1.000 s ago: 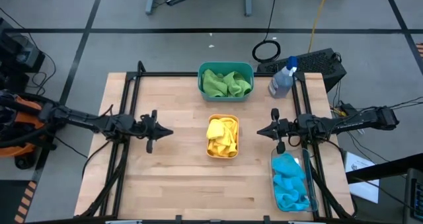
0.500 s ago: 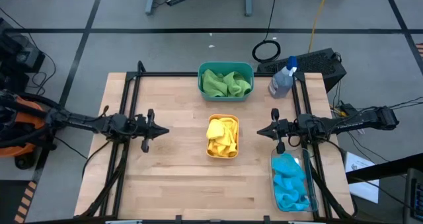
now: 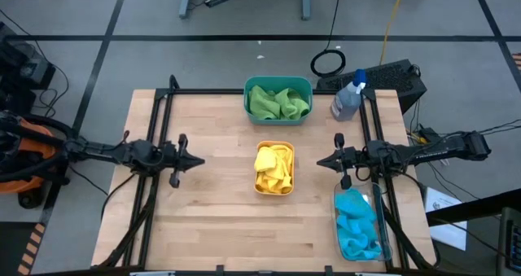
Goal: Sort microfiber towel by color & place in baskets
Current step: Return to Home Position
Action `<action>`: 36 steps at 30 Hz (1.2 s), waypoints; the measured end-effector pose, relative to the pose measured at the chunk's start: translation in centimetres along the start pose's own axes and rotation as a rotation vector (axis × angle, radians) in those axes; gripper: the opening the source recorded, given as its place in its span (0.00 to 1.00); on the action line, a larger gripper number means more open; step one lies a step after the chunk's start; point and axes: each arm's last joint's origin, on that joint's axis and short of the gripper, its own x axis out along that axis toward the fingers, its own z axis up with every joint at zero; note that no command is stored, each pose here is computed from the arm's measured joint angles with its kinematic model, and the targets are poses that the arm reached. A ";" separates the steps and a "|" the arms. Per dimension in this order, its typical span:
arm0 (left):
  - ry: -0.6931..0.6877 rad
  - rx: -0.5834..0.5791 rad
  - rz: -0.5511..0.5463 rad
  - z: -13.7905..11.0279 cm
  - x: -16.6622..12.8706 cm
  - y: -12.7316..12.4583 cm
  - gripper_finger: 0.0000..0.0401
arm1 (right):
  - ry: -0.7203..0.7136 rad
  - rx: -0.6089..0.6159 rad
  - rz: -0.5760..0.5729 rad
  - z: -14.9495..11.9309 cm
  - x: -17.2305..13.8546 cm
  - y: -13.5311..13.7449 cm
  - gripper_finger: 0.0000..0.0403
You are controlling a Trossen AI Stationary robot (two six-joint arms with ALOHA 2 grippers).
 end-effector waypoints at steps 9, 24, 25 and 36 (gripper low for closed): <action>-0.045 0.042 0.022 0.3 -0.3 0.2 0.00 | 0.011 0.001 -0.002 -0.1 -0.3 0.0 0.00; -0.042 0.040 0.047 0.3 -0.3 0.4 0.00 | -0.070 0.021 -0.003 0.5 -2.2 0.0 0.00; -0.042 0.040 0.047 0.3 -0.3 0.4 0.00 | -0.078 0.022 -0.003 0.6 -2.4 0.0 0.00; -0.039 0.015 0.042 0.3 -0.3 0.4 0.00 | -0.125 0.010 -0.057 0.8 -3.2 -0.2 0.00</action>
